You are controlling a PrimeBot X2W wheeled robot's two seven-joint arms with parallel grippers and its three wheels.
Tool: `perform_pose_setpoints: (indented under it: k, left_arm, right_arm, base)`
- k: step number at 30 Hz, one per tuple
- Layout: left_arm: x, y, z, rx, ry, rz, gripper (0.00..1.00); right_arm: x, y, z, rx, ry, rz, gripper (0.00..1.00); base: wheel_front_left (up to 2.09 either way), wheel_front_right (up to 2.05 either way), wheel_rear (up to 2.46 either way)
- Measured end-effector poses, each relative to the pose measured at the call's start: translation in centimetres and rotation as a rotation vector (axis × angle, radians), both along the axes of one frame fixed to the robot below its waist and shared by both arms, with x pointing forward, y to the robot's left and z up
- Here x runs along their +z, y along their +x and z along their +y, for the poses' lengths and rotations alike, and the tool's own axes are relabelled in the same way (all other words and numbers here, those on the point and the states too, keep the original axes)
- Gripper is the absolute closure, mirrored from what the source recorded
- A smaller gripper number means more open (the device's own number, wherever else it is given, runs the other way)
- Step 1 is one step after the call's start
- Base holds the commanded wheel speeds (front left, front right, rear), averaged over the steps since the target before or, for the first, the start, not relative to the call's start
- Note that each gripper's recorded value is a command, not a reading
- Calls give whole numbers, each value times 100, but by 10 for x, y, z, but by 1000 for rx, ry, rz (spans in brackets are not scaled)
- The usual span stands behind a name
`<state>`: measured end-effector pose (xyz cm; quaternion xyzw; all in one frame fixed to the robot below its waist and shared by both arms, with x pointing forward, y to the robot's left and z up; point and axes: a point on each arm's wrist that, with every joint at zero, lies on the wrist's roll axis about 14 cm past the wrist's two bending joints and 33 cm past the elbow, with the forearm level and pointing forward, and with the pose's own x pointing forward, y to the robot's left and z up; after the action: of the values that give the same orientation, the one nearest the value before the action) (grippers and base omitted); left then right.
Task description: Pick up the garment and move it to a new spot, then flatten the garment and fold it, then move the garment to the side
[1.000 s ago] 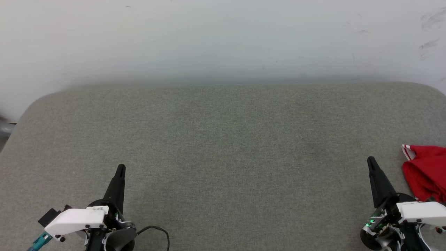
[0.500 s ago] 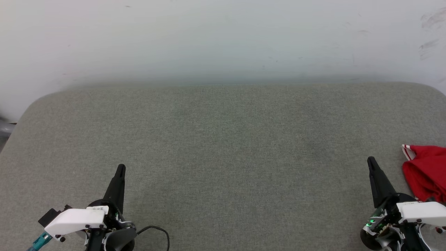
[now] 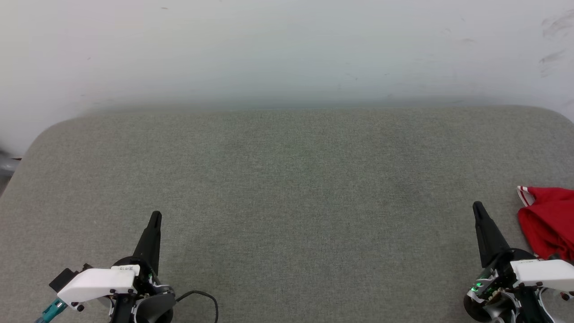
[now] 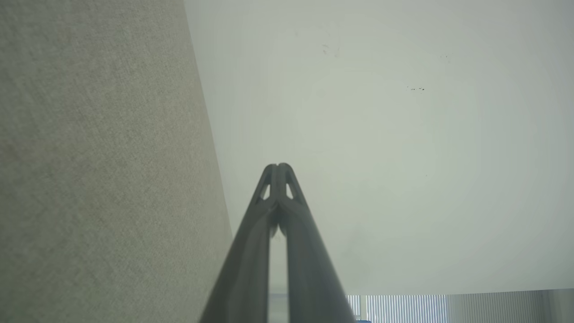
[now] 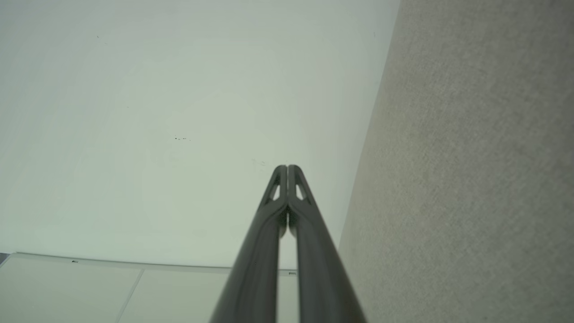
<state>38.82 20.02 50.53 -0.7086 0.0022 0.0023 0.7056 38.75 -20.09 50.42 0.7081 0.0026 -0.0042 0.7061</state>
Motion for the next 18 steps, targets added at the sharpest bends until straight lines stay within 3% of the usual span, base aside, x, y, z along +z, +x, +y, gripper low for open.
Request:
perform_pose_setpoints:
  k: [18]
  left_arm:
    - [0, 0, 0, 0, 0, 0, 100]
  right_arm:
    - [0, 0, 0, 1, 1, 0, 100]
  base:
    - [0, 0, 0]
